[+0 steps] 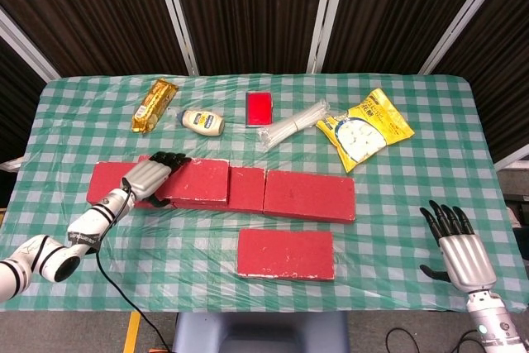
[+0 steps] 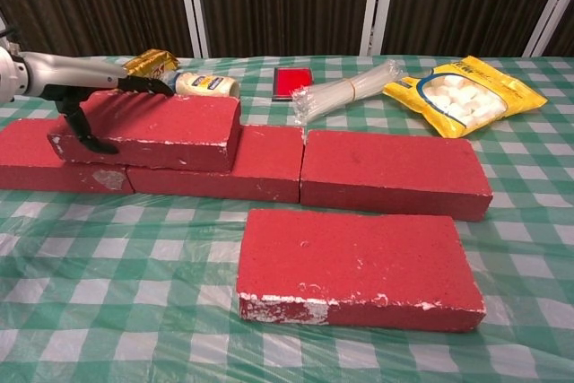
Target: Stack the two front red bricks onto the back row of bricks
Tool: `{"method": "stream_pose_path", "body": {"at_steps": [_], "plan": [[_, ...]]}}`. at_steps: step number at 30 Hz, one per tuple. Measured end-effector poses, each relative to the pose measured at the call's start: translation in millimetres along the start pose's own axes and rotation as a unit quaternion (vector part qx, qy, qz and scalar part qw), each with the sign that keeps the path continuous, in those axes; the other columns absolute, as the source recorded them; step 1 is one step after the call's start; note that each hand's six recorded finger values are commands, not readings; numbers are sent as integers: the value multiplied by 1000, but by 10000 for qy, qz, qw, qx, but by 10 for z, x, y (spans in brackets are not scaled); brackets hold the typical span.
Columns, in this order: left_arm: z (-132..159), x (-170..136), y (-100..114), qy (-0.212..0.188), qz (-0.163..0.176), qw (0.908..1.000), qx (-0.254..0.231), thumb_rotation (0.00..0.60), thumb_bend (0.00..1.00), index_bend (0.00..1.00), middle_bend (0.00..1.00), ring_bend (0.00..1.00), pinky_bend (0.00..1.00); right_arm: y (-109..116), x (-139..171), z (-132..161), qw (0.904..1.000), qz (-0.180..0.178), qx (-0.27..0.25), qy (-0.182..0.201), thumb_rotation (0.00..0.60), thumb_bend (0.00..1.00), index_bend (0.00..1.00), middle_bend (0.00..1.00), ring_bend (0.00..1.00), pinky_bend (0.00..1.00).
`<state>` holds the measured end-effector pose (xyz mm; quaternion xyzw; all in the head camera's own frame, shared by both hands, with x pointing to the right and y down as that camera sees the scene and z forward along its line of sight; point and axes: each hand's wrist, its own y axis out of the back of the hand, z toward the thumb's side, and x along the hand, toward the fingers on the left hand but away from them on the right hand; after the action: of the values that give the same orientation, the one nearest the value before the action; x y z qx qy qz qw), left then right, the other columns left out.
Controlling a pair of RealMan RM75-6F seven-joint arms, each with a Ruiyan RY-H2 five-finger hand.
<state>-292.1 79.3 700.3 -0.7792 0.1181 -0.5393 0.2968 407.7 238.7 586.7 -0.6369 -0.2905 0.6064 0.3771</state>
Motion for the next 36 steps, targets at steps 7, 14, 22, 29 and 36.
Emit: {"method": "stream_pose_path", "body": {"at_steps": [7,14,22,29,36], "plan": [[-7,-12,-3,30,-49,10000,-47,600,334,0,0,0,38,-5,2,6,10000,9,9,5,600,128,0,0,0,0],[-30,-19,-3,80,-58,9999,-58,600,324,0,0,0,39,1,1,1,10000,-12,6,-10,600,128,0,0,0,0],[-43,-37,-9,142,-105,9998,-32,600,305,0,0,0,39,7,5,-5,10000,-26,9,-22,600,128,0,0,0,0],[-47,-48,-21,175,-144,9997,4,600,280,0,0,0,37,19,10,-7,10000,-48,-12,-18,600,128,0,0,0,0],[-23,-70,1,165,-74,9998,29,600,268,0,0,0,35,25,15,-10,10000,-72,-22,-23,600,128,0,0,0,0]]}}
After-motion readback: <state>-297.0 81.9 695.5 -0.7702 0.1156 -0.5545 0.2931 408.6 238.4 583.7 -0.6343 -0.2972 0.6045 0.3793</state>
